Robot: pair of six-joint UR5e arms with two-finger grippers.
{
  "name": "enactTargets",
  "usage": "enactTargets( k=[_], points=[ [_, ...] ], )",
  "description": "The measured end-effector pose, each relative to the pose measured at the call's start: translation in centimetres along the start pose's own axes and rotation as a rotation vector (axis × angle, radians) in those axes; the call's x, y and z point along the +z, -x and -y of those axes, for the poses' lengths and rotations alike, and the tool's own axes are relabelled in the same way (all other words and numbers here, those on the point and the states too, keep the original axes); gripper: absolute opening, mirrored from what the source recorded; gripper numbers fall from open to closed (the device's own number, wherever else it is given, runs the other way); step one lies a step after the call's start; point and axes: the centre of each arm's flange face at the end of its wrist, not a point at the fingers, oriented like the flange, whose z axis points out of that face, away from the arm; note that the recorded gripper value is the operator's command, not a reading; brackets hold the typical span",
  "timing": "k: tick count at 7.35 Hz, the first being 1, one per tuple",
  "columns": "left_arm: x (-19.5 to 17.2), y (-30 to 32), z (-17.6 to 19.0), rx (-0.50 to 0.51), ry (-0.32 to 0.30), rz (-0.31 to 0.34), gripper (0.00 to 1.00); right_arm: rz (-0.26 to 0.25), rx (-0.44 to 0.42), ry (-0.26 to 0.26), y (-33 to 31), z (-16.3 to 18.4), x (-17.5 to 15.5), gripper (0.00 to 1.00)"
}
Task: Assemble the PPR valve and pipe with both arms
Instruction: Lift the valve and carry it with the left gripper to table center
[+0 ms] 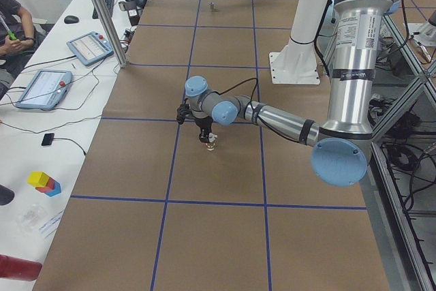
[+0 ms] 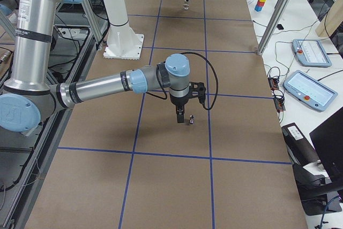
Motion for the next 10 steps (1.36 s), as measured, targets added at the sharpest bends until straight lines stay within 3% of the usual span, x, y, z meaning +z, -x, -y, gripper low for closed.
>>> enactTargets(
  k=[1,2,3,7,10],
  points=[
    [0.0,0.0,0.0,0.000,0.001,0.000,0.35,0.001,-0.001,-0.001,0.1,0.0,-0.1,1.00],
    [0.1,0.0,0.0,0.000,0.001,0.000,0.10,0.001,-0.002,-0.002,0.1,0.0,-0.1,1.00],
    [0.1,0.0,-0.1,0.000,0.002,0.001,0.00,0.001,-0.002,-0.002,0.1,0.0,-0.1,1.00],
    [-0.7,-1.0,0.1,-0.008,0.016,-0.005,0.00,0.001,-0.003,-0.003,0.2,0.0,-0.2,1.00],
    [-6.5,-9.7,3.1,-0.027,0.036,-0.035,0.00,0.001,-0.004,-0.004,0.2,0.1,-0.2,1.00]
  ],
)
